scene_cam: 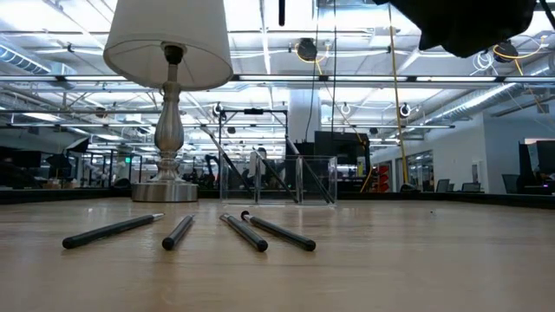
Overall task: Put items in baskets/containers
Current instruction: Put the black eyeshadow brush into the transparent organizer
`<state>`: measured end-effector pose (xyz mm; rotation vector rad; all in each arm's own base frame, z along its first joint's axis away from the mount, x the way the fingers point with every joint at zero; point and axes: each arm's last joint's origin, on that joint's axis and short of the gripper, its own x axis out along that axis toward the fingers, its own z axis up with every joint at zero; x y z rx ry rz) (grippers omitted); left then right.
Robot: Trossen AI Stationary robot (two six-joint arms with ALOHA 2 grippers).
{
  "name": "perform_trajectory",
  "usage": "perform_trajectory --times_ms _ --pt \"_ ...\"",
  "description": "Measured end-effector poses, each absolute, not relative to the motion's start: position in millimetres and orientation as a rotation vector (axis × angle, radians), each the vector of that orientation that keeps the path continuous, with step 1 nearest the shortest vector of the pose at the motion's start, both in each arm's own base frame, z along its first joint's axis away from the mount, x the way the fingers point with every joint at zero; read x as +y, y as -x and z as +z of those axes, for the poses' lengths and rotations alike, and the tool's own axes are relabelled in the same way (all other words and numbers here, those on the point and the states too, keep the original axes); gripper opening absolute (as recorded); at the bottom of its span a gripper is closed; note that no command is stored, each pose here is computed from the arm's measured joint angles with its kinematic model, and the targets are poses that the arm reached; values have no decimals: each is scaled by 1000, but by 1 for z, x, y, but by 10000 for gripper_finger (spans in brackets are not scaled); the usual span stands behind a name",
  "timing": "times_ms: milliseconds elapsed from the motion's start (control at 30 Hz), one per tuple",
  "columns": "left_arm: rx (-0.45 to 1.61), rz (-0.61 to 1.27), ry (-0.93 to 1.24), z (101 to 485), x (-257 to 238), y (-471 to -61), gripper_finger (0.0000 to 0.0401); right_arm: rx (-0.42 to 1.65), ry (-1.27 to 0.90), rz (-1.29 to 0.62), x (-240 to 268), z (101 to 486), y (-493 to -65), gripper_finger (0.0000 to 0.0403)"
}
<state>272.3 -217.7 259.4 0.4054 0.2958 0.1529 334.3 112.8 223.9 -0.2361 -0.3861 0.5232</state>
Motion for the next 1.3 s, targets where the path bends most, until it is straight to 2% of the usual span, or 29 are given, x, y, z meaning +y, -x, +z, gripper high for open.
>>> perform_trajectory --times_ms 200,333,567,900,1067,1300 --pt "280 94 -380 262 -211 -282 207 -419 271 540 124 219 -332 0" --pt "264 25 -355 264 -208 -287 234 -412 304 494 129 219 -331 0" --pt "228 -61 -322 269 -200 -297 241 -370 313 427 130 216 -332 0" --pt "228 -43 -231 269 -183 -310 241 -353 310 409 131 215 -332 0" --pt "234 -52 -208 269 -179 -312 212 -352 311 409 131 215 -332 0" --pt "242 -71 -211 268 -179 -312 119 -351 314 408 131 215 -332 0"
